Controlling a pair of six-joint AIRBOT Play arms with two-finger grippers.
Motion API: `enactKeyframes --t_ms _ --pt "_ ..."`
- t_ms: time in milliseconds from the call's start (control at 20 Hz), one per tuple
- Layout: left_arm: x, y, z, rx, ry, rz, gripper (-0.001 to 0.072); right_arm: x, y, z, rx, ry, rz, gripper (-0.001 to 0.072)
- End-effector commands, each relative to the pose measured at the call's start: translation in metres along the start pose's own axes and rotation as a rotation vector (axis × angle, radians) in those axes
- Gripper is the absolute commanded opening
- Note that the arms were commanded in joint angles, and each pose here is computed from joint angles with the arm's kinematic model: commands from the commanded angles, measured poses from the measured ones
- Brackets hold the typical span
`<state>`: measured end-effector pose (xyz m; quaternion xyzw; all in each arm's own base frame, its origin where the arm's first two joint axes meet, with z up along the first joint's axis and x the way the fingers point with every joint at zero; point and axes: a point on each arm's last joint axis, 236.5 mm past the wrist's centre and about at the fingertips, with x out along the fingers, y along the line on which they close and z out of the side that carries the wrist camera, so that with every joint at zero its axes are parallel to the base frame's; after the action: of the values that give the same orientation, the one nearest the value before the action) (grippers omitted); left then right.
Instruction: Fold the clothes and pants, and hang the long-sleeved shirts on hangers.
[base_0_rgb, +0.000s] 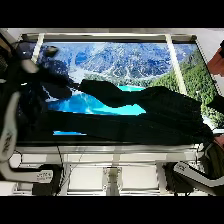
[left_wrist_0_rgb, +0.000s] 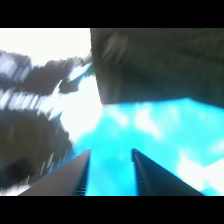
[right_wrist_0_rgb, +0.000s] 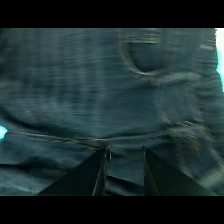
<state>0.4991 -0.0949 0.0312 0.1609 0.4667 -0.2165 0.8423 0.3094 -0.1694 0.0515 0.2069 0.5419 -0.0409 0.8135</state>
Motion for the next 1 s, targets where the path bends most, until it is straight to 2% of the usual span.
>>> enactKeyframes --t_ms 0,150,500,800,900,950 --pt "0.063 -0.027 0.045 0.04 0.02 0.075 0.0441 0.017 0.034 0.004 -0.084 0.028 0.051 0.0256" --pt "0.082 -0.017 0.056 -0.044 0.04 0.071 0.044 0.027 0.043 0.006 -0.111 0.04 0.061 0.0256" --pt "0.117 0.001 0.027 -0.172 0.126 0.057 0.0439 0.036 0.043 0.005 -0.111 0.059 0.068 0.0256" --pt "0.133 0.0 0.028 -0.216 0.106 0.05 0.0427 0.035 0.044 0.002 -0.111 0.07 0.072 0.0255" --pt "0.14 -0.01 0.026 -0.242 0.109 0.009 0.0299 0.035 0.044 0.002 -0.111 0.07 0.072 0.0255" --pt "0.142 -0.013 0.027 -0.253 0.107 -0.007 0.0169 0.035 0.044 0.002 -0.111 0.07 0.072 0.0255"
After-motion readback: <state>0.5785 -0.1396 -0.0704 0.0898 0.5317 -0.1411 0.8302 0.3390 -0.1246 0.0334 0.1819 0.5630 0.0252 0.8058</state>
